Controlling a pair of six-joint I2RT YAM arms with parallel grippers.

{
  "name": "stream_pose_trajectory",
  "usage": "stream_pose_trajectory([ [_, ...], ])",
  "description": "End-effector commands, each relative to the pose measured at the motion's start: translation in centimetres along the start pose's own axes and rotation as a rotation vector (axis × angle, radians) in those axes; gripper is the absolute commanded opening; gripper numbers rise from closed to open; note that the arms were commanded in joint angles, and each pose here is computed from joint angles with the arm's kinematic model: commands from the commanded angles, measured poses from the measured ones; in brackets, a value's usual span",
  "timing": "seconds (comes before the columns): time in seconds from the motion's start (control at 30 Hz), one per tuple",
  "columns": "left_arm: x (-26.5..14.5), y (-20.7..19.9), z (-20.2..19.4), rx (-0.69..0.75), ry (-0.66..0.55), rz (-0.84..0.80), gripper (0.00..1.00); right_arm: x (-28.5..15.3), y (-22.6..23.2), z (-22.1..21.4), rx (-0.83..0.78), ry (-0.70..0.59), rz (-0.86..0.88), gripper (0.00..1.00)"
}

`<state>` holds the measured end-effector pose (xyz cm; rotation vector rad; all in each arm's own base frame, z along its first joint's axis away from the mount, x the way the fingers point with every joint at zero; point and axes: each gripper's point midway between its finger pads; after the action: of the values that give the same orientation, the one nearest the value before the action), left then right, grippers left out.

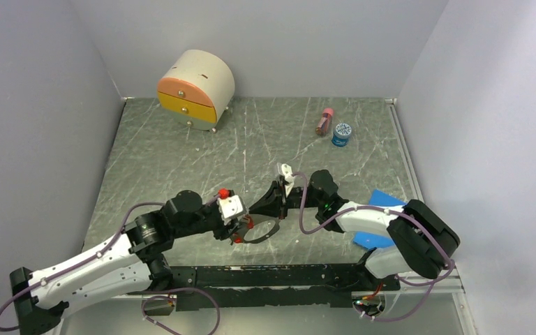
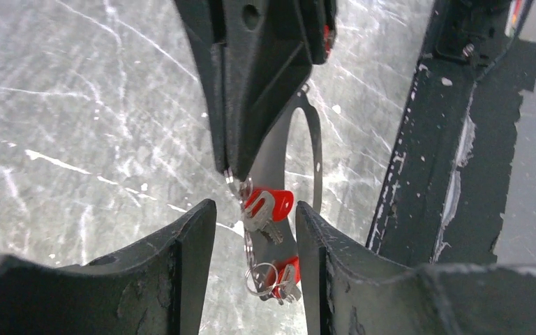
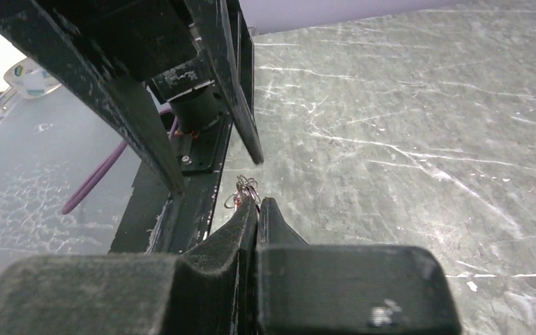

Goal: Put the keys on the keyring

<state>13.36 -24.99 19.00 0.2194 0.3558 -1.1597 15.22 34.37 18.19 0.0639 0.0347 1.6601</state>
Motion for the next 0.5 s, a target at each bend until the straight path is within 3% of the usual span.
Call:
stream_pose_trajectory([
  [0.0, -1.6, 2.0, 3.3, -0.072, -0.139, 0.143, 0.52, -0.1, -0.6, 4.4, -0.139, -0.119, -0.058, 0.00],
  [0.17, -3.1, 4.2, 5.8, -0.274, -0.265, 0.292, 0.61, -1.5, -1.9, 5.3, -0.156, -0.156, -0.209, 0.00],
  [0.3, -1.6, 3.2, 6.7, -0.327, -0.285, 0.226, 0.62, -2.7, -2.7, 5.9, -0.164, -0.197, -0.312, 0.00],
  [0.47, 0.2, 2.6, 7.5, -0.344, -0.303, 0.175, 0.64, -2.8, -2.7, 6.5, -0.161, -0.194, -0.319, 0.00],
])
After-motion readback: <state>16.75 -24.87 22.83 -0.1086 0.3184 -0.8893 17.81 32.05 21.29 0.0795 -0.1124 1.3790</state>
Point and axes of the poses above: each gripper's point midway between its finger pads, its own x axis out along the fingers, its own y axis along the line the jaws close on, z = x × y, and after that the axes turned 7 degrees about -x, right-handed
